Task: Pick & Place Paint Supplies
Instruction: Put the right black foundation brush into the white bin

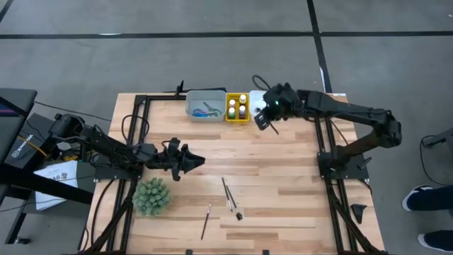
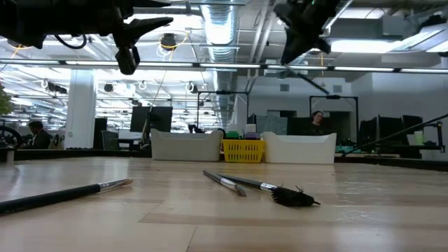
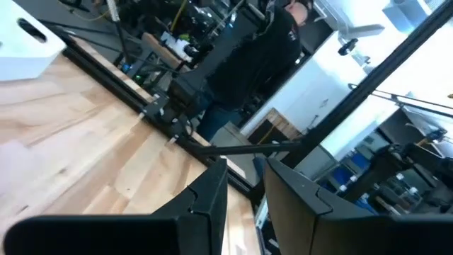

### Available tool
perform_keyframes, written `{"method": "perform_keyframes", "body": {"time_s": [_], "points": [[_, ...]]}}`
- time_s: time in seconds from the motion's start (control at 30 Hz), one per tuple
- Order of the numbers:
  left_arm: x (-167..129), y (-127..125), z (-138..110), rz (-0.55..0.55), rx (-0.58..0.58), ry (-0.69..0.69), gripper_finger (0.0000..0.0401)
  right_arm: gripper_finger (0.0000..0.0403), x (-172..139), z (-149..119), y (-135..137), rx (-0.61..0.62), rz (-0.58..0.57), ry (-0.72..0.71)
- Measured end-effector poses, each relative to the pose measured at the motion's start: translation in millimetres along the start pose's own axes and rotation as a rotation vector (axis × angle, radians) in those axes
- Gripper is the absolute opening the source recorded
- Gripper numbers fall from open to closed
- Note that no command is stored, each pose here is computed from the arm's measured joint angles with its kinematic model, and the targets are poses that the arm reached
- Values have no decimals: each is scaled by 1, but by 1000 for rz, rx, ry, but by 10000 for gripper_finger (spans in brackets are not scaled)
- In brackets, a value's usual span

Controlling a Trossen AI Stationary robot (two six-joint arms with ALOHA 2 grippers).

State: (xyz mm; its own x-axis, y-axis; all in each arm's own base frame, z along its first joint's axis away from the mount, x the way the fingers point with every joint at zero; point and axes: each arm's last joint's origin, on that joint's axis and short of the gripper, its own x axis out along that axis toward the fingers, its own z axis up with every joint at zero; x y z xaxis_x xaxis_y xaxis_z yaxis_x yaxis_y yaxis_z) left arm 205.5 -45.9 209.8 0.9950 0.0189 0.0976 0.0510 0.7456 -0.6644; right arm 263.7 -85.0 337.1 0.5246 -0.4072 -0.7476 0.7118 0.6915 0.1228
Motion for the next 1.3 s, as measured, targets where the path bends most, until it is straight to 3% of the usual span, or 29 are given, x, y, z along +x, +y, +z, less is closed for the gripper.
{"method": "perform_keyframes", "body": {"time_s": [0.47,0.83,1.3], "points": [[0,12,6,263,110,-162,88,0,66,24,-67,-422,-42,151],[2,23,16,332,94,-225,88,0,127,24,-96,-511,-61,248],[1,24,16,329,61,-231,88,0,166,13,-112,-526,-36,346]]}}
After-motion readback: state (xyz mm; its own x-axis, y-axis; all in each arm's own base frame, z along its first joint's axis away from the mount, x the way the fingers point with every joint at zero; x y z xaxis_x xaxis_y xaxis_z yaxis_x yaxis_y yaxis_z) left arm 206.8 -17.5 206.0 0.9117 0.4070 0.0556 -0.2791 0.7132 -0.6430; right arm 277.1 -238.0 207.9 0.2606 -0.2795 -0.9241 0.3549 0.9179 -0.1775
